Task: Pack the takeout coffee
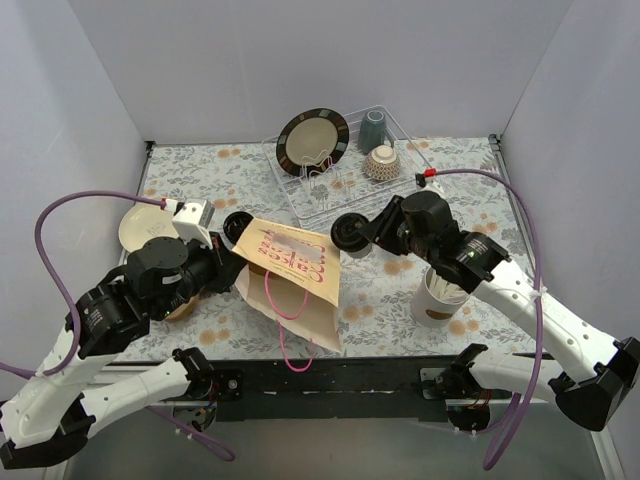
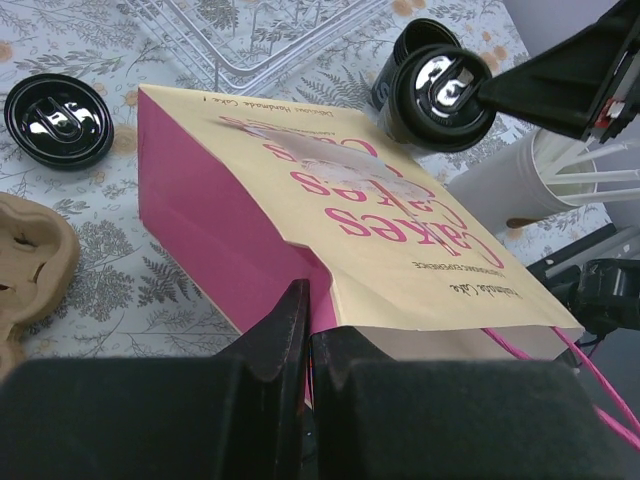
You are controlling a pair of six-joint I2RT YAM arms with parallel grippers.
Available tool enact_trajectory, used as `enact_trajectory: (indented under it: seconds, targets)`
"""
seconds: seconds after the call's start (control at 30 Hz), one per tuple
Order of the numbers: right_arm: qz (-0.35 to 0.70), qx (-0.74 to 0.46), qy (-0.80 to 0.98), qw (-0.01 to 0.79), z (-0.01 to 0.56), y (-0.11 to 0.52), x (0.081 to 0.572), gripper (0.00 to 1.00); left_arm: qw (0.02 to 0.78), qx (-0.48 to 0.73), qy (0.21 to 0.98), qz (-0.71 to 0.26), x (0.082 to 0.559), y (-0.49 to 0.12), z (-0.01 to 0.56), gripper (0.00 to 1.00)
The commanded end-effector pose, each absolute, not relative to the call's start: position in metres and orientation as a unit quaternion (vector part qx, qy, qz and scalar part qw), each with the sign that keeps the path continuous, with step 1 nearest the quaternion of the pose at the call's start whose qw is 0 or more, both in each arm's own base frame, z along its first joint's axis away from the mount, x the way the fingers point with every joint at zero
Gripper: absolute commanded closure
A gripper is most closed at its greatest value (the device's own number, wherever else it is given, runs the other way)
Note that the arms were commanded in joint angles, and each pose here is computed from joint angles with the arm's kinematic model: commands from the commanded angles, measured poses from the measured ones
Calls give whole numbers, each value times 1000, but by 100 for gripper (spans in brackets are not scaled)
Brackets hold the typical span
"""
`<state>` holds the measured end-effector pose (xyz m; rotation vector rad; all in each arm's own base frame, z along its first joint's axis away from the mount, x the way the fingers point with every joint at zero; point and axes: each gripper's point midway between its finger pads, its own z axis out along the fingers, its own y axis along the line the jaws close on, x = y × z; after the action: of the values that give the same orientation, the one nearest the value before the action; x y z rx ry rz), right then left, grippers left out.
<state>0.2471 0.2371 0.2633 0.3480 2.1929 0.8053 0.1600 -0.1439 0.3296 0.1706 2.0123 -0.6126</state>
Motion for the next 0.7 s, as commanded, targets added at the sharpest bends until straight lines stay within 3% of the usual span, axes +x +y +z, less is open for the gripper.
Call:
enact_trajectory:
  seconds: [0.0,0.43,0.67]
  targets:
    - [346,147,858,349,249,238,230,85,506,71,824,-246,162,-140,340,100]
    - [341,141,877,309,186,231,207,81,499,87,829,-238,171,-152,332,100]
    - [335,135,878,312,169,225,203,78,453,70,852,-252,166,-163,306,100]
